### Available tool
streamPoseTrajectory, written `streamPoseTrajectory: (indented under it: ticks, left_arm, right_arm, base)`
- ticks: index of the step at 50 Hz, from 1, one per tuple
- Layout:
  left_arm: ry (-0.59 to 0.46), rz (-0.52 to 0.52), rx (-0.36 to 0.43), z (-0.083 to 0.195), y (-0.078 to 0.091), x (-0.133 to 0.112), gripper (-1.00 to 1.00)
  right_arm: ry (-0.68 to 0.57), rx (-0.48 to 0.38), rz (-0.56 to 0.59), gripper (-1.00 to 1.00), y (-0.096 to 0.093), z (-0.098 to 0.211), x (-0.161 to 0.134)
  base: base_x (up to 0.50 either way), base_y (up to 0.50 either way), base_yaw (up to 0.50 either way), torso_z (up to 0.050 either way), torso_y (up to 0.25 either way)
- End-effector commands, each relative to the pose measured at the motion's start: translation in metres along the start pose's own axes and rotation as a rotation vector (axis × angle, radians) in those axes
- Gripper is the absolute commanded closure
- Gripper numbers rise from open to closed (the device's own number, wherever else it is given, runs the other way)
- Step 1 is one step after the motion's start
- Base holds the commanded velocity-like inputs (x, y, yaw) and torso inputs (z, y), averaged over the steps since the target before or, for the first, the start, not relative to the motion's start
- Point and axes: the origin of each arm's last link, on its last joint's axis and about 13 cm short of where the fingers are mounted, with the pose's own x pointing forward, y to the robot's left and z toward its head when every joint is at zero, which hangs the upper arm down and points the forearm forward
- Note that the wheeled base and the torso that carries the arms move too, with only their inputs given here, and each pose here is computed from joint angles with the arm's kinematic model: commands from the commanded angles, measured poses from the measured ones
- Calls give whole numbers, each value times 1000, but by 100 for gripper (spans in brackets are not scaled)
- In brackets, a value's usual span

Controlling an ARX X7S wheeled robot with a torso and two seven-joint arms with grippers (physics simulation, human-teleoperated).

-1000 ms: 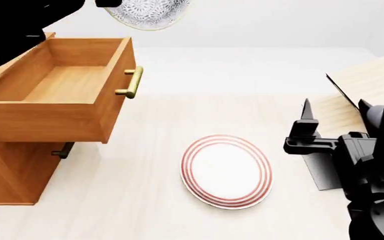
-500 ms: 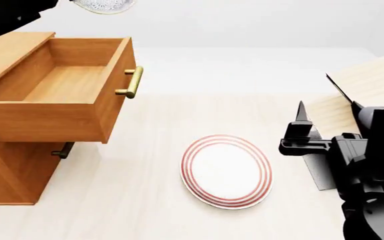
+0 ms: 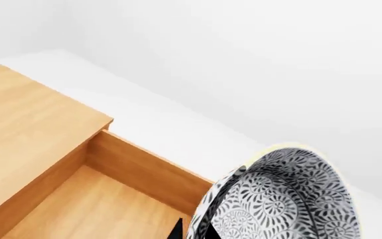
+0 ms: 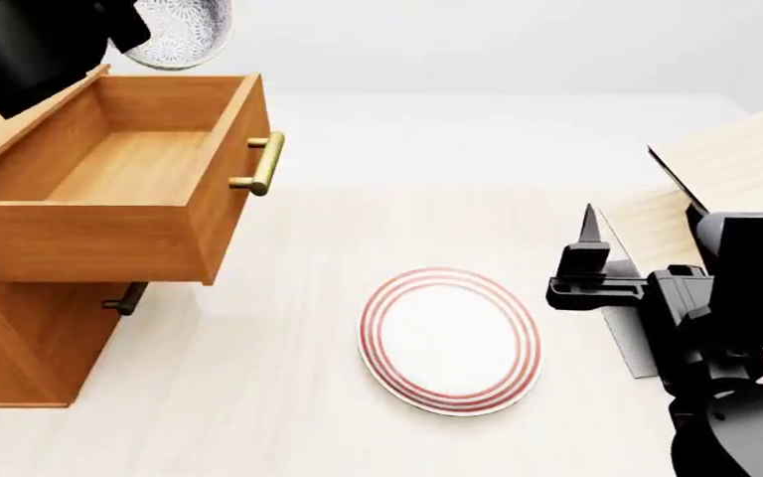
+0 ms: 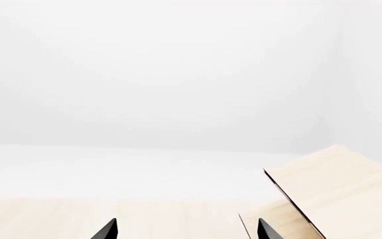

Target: Open the top drawer of the cabinet and put the bowl in it.

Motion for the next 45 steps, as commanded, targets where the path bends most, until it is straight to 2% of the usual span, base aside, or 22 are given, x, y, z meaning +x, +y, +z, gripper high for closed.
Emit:
streamPoseTrajectory:
  ticks: [1,11,24,34,45]
  left_arm:
    - [-1,72,-56,-7,18,16,100]
    - [19,117,-67,-19,29,31,100]
    - [53,199,-122,-35,38,55,100]
    - [53,248,-146,-31,38,65,100]
    - [71,290,-167,-38,47,76,100]
  right_arm:
    - [6,-2,2,-100,1,-2,1]
    - [10,-5,8,-100,4,-3,3]
    - [17,-8,10,-100,5,-5,5]
    - [22,-13,13,-100,7,-4,7]
    - [31,-15,16,-100,7,-6,9]
  base:
    - [0,0,0,0,0]
    - [0,0,0,0,1]
    - [0,0,0,0,0]
    - [0,0,0,0,1]
    - [0,0,0,0,0]
